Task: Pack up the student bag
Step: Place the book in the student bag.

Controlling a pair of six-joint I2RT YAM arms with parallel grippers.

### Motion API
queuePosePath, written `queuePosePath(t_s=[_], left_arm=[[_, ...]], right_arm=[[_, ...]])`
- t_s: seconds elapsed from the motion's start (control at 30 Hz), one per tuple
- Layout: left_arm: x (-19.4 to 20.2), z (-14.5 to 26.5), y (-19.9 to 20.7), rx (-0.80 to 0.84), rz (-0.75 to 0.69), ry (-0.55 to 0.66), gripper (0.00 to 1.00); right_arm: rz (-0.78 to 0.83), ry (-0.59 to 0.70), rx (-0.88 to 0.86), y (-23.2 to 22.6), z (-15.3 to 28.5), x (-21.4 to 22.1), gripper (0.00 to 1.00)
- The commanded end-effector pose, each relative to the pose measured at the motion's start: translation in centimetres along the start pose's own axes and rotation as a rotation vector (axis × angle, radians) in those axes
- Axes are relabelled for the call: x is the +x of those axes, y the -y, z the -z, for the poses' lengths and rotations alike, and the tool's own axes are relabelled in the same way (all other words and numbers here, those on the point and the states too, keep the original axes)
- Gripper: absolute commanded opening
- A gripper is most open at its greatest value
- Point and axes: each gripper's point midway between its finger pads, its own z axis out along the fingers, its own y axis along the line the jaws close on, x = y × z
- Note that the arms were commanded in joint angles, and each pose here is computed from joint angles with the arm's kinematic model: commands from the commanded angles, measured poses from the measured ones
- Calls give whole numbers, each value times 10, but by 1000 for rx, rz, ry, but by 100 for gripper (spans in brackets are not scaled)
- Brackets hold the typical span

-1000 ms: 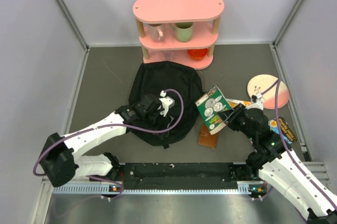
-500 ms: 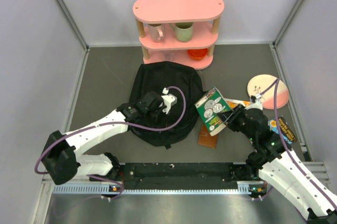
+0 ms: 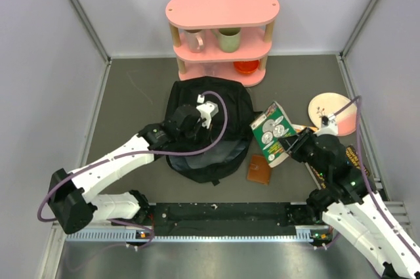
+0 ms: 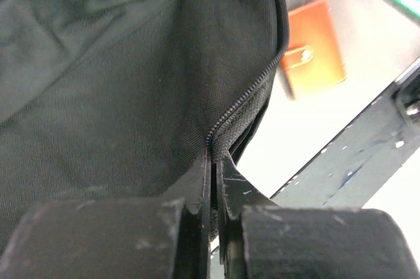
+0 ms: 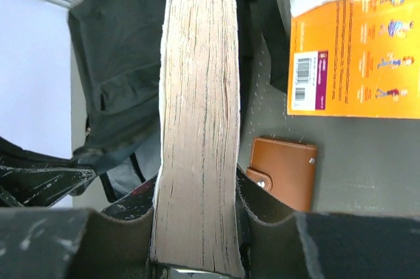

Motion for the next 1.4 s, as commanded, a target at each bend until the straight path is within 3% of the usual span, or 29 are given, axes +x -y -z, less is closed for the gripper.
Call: queuePosePath(t_s=[0.0,0.1,0.27,0.7,0.83,1.07,1.37], left_arm=[[-76,28,33,90,121,240,0],[-98,39,39,76,166,313,0],[-138,68,50,48,215,468,0],[-187,96,52,13,285,730,0],[-196,93,60,17,265,726,0],[-197,74,84,17,248,690,0],[-198,74,103,40,221,686,0]], right_arm=[[26,173,-108,-43,38,-56,0],[18,180,-116,-45,52,-61,0],[16,207,52,-13,75,-68,0],[-43,-138,-347,-88,106,-15,0],[-116,-276,-425,-99,99,11,0],[-204,-354,-383,-90,66,33,0],[-321,-300,-555,-114,14,30,0]])
